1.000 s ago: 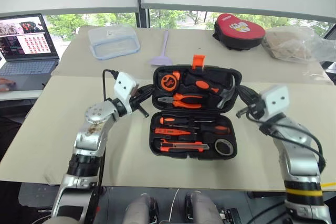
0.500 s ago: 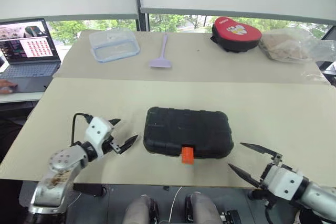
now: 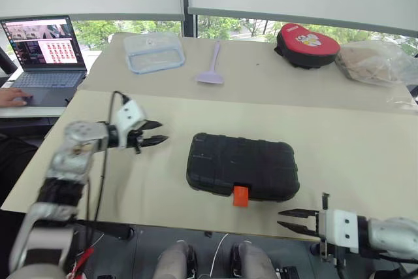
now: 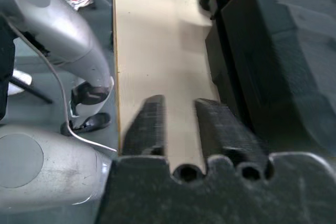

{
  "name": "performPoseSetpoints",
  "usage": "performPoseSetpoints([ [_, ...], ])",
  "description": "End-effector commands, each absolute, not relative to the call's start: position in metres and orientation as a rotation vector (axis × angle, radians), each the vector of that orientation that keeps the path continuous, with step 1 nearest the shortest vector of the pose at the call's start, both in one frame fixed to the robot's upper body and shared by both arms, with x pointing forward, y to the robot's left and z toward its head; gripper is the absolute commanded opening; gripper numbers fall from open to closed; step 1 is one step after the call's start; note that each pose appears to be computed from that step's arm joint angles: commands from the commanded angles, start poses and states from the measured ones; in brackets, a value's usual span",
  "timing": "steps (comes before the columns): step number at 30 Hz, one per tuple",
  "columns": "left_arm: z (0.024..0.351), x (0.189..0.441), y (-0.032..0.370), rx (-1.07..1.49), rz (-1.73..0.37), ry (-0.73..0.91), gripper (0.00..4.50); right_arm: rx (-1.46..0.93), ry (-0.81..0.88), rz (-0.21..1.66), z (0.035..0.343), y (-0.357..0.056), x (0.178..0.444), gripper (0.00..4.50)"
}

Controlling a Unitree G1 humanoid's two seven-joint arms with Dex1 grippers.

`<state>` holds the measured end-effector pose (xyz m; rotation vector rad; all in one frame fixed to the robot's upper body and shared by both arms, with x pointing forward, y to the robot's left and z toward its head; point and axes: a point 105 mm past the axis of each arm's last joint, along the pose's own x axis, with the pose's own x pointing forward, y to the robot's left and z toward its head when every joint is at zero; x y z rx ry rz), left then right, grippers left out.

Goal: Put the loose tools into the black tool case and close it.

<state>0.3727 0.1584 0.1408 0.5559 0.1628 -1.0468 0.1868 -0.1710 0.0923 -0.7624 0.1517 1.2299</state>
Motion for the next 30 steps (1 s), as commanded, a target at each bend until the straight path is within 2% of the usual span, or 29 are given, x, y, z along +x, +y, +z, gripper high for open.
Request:
performPoseSetpoints([
  [1, 0.141, 0.383, 0.135, 0.682, -1.12, 0.103, 0.59, -0.767, 0.164, 1.243, 0.089, -0.168, 0.202, 0.0],
  [3, 0.135, 0.386, 0.123, 0.751, -1.155, 0.101, 0.11, -0.803, 0.157, 1.217, 0.092, -0.169, 0.217, 0.0],
  [7, 0.124, 0.372, 0.108, 0.851, -1.32, 0.099, 0.11, -0.871, 0.125, 1.048, 0.102, -0.177, 0.261, 0.0],
  [10, 0.131, 0.356, 0.106, 0.794, -1.431, 0.121, 0.11, -0.825, 0.104, 0.906, 0.117, -0.189, 0.285, 0.0],
  [14, 0.155, 0.351, 0.103, 0.701, -1.448, 0.094, 0.11, -0.785, 0.127, 0.878, 0.121, -0.201, 0.284, 0.0],
  [17, 0.193, 0.357, 0.091, 0.571, -1.411, 0.021, 0.11, -0.715, 0.168, 0.929, 0.126, -0.21, 0.268, 0.0],
  [20, 0.221, 0.35, 0.066, 0.467, -1.461, -0.033, 0.11, -0.605, 0.171, 0.972, 0.14, -0.212, 0.253, 0.0],
  [24, 0.188, 0.346, 0.037, 0.661, -1.503, -0.01, 0.11, -0.495, 0.158, 0.998, 0.152, -0.202, 0.246, 0.0],
  [30, 0.125, 0.341, 0.021, 0.881, -1.572, 0.09, 0.11, -0.467, 0.163, 1.022, 0.143, -0.178, 0.247, 0.0],
])
